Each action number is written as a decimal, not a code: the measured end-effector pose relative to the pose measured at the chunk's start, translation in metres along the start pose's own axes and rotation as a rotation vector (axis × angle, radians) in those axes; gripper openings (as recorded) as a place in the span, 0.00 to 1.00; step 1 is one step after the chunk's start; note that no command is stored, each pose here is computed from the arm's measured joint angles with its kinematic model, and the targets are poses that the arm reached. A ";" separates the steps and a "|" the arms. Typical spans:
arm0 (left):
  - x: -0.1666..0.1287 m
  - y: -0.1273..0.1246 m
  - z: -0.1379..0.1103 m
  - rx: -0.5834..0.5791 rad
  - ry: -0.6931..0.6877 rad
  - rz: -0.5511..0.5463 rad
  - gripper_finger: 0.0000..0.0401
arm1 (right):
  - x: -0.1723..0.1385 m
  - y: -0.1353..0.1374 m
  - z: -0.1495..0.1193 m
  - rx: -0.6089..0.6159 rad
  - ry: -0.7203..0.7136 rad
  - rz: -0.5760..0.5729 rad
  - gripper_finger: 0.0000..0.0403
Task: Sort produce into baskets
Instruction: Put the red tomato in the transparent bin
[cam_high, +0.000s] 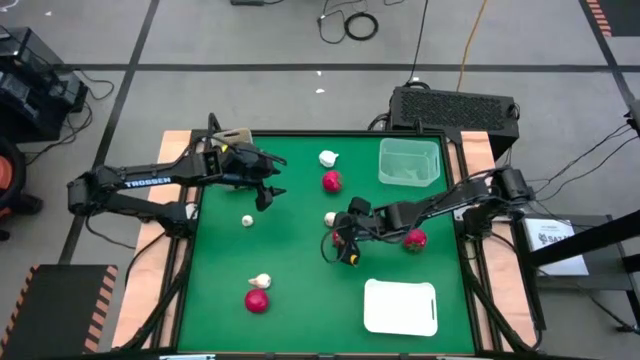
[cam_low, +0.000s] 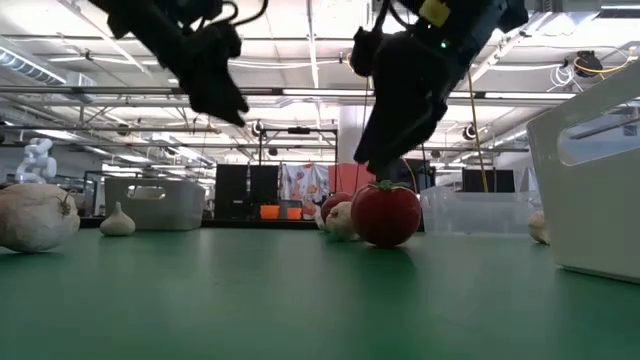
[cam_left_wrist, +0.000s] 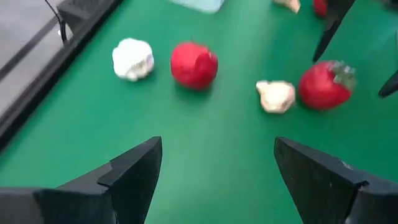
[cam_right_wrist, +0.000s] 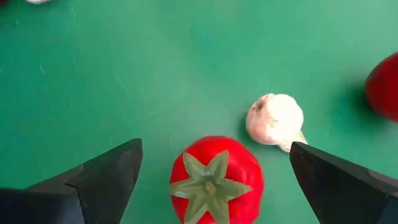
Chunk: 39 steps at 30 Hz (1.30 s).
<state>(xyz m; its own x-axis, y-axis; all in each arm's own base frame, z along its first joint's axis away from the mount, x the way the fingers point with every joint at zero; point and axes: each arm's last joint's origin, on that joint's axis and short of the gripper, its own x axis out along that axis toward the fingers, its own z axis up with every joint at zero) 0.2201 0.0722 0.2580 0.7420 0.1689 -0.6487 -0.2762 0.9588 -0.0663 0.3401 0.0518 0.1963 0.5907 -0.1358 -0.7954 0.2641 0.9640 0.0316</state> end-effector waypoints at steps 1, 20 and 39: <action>0.002 0.000 -0.004 -0.003 0.011 -0.001 0.79 | 0.003 0.000 -0.001 -0.002 0.007 -0.003 0.99; 0.013 0.000 -0.019 -0.021 -0.017 -0.058 0.79 | 0.044 0.002 -0.022 0.004 0.124 -0.073 0.96; 0.013 0.001 -0.012 -0.020 -0.087 -0.040 0.79 | -0.006 -0.052 0.007 0.107 0.234 -0.046 0.74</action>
<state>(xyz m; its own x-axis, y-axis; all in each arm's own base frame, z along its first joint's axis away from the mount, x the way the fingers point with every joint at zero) 0.2221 0.0727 0.2404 0.8026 0.1508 -0.5771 -0.2568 0.9606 -0.1060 0.3283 0.0012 0.2041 0.3871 -0.1108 -0.9153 0.3729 0.9268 0.0455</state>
